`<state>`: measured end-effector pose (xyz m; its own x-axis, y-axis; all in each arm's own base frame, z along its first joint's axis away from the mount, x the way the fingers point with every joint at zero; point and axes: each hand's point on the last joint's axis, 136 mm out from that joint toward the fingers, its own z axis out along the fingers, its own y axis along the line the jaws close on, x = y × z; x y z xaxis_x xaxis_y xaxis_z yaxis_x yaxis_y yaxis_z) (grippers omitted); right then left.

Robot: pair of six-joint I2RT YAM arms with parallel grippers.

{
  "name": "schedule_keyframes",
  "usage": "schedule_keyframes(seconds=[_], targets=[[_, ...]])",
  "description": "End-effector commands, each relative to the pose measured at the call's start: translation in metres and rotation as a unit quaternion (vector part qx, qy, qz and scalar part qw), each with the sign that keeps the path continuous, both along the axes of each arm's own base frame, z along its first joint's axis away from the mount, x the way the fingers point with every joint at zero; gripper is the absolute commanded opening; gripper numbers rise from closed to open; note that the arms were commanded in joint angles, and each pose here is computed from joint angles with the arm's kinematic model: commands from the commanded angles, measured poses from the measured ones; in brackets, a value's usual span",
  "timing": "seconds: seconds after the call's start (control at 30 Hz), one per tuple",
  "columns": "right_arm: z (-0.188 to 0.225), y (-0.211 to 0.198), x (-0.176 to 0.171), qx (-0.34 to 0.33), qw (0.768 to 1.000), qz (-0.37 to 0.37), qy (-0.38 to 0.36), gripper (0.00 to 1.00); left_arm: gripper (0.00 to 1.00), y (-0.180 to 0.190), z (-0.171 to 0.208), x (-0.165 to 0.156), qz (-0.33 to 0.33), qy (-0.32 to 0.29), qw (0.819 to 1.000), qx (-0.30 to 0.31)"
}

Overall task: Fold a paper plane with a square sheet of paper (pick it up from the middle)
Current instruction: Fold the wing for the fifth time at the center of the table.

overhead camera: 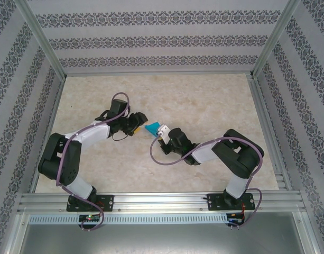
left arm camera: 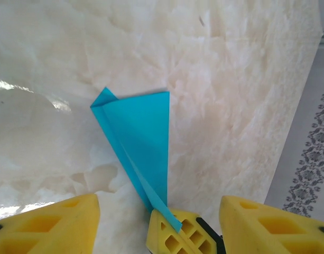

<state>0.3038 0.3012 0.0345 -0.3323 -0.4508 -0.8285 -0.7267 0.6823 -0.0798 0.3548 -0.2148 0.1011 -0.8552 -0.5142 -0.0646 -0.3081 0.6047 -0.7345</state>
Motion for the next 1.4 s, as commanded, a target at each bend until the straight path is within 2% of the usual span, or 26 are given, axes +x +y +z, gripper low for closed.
schedule_keyframes(seconds=[0.0,0.27,0.47,0.63,0.87,1.37], targets=[[0.021,0.015,-0.001,0.084,0.995,0.006,0.049,0.00,0.64,0.008,0.007,-0.001,-0.005,-0.020,1.000,0.012],[0.020,0.016,0.006,0.137,0.979,-0.025,0.149,0.00,0.67,0.006,-0.001,-0.008,-0.014,-0.045,0.999,-0.004],[0.022,0.018,0.005,0.164,0.969,-0.036,0.178,0.00,0.68,-0.005,-0.007,-0.017,-0.033,-0.065,0.997,-0.022],[0.023,0.019,0.008,0.211,0.949,-0.045,0.231,0.00,0.67,-0.019,-0.012,-0.023,-0.055,-0.083,0.995,-0.027],[0.020,0.019,0.011,0.266,0.920,-0.052,0.283,0.00,0.62,-0.032,-0.021,-0.025,-0.069,-0.090,0.993,-0.040],[0.001,0.024,0.007,0.279,0.889,-0.071,0.356,0.00,0.49,-0.045,-0.033,-0.025,-0.086,-0.095,0.991,-0.044]])
